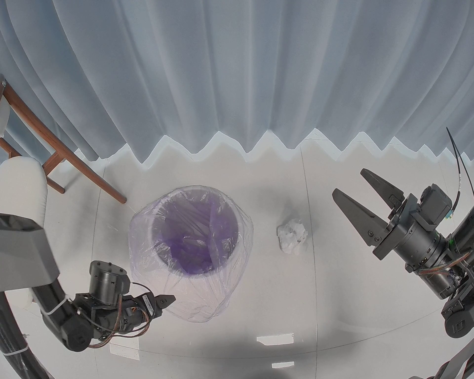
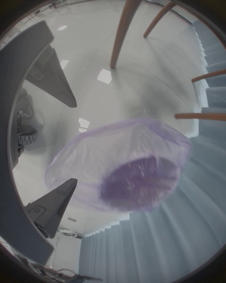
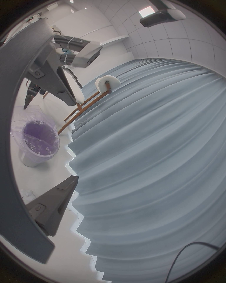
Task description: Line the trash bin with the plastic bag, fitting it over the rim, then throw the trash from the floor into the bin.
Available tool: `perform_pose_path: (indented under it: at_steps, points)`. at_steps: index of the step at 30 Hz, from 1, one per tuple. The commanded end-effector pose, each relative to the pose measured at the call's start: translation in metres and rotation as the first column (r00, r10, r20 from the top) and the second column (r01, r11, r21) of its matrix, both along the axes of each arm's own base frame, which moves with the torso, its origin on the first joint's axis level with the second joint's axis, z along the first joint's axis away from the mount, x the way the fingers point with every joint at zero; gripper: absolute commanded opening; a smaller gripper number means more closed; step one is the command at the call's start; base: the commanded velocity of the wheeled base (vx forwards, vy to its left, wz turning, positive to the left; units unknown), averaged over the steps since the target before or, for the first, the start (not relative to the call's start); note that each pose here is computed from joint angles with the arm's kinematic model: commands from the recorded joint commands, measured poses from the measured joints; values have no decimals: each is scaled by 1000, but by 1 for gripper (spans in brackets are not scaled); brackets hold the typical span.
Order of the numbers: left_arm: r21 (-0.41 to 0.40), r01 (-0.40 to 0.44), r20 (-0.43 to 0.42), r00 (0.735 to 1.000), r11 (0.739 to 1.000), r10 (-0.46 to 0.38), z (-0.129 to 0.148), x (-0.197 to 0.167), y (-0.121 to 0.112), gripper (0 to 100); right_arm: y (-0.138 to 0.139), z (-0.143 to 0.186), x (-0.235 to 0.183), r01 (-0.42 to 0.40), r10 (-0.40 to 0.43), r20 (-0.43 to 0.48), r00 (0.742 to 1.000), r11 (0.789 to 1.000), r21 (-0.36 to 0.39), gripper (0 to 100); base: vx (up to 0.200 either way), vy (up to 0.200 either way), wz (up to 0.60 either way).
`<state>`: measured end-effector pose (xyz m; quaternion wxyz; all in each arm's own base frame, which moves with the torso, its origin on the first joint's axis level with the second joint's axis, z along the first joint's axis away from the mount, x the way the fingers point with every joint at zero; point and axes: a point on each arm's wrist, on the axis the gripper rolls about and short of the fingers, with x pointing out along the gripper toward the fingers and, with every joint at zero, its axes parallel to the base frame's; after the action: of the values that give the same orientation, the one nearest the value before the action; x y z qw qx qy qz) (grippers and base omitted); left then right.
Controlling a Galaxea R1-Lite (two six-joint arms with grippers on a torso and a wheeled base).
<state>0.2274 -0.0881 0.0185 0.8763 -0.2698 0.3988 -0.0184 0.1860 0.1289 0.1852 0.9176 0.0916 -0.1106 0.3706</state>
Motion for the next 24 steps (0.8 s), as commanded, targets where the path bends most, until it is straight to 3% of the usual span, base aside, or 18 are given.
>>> perform_pose_path:
  at_steps: [1, 3, 4, 5, 6, 7, 8, 9, 10, 11, 13, 14, 15, 16, 17, 20, 21, 24]
  points:
    - [-66, 168, 445, 887, 984, -121, 90, -74, 14, 100, 0, -22, 10, 18, -22, -80, 997, 998, -52, 100, 0, 0, 0]
    - [-81, 258, 622, 768, 963, -154, 128, -81, 13, 100, 1, -31, 19, 35, -44, -114, 992, 997, -72, 100, 0, 0, 0]
    - [-86, 305, 697, 698, 949, -161, 149, -83, 11, 100, 4, -35, 25, 39, -48, -124, 991, 996, -77, 100, 0, 0, 0]
    - [-90, 367, 773, 611, 926, -167, 174, -88, 10, 100, 7, -39, 30, 40, -52, -141, 989, 996, -84, 100, 0, 0, 0]
    - [-91, 411, 813, 557, 907, -171, 189, -92, 8, 100, 10, -43, 34, 40, -53, -155, 986, 995, -88, 100, 0, 0, 0]
    - [-91, 420, 819, 548, 903, -172, 191, -93, 8, 100, 11, -44, 34, 38, -52, -158, 986, 995, -89, 100, 0, 0, 0]
    - [-76, 498, 879, 442, 864, -178, 220, -103, 4, 100, 18, -55, 42, 40, -58, -211, 976, 995, -86, 100, 0, 0, 0]
    - [-70, 517, 893, 413, 853, -178, 228, -105, 2, 100, 21, -58, 45, 42, -59, -228, 972, 996, -77, 100, 0, 0, 0]
    - [-62, 539, 916, 365, 840, -167, 245, -111, 2, 100, 29, -63, 49, 40, -51, -264, 963, 998, -48, 100, 0, 0, 0]
    - [-61, 546, 922, 352, 835, -162, 250, -113, 2, 100, 33, -65, 50, 38, -47, -282, 958, 999, -36, 100, 0, 0, 0]
    - [-62, 566, 941, 308, 822, -141, 278, -128, 10, 100, 48, -85, 54, 61, -46, -408, 912, 998, 22, 100, 0, 0, 0]
    - [-63, 566, 942, 306, 822, -138, 282, -132, 13, 100, 52, -94, 55, 68, -45, -452, 891, 997, 35, 100, 0, 0, 0]
    - [-62, 564, 943, 303, 823, -137, 286, -136, 16, 100, 52, -94, 55, 68, -45, -452, 891, 997, 35, 100, 0, 0, 0]
    - [-60, 565, 945, 298, 823, -136, 289, -141, 20, 100, 61, -122, 62, 72, -43, -544, 838, 997, 31, 100, 0, 0, 0]
    - [-60, 563, 947, 294, 824, -132, 293, -145, 23, 100, 63, -136, 66, 77, -51, -577, 815, 997, 21, 100, 0, 0, 0]
    - [-60, 564, 941, 308, 824, -143, 300, -157, 32, 100, 72, -173, 81, 91, -71, -626, 777, 996, -1, 100, 0, 0, 0]
    - [-60, 559, 934, 324, 827, -151, 300, -160, 34, 100, 75, -184, 85, 92, -81, -637, 766, 996, -17, 100, 0, 0, 0]
    - [-59, 551, 922, 350, 832, -166, 303, -166, 39, 100, 79, -197, 88, 87, -90, -648, 756, 996, -37, 100, 0, 0, 0]
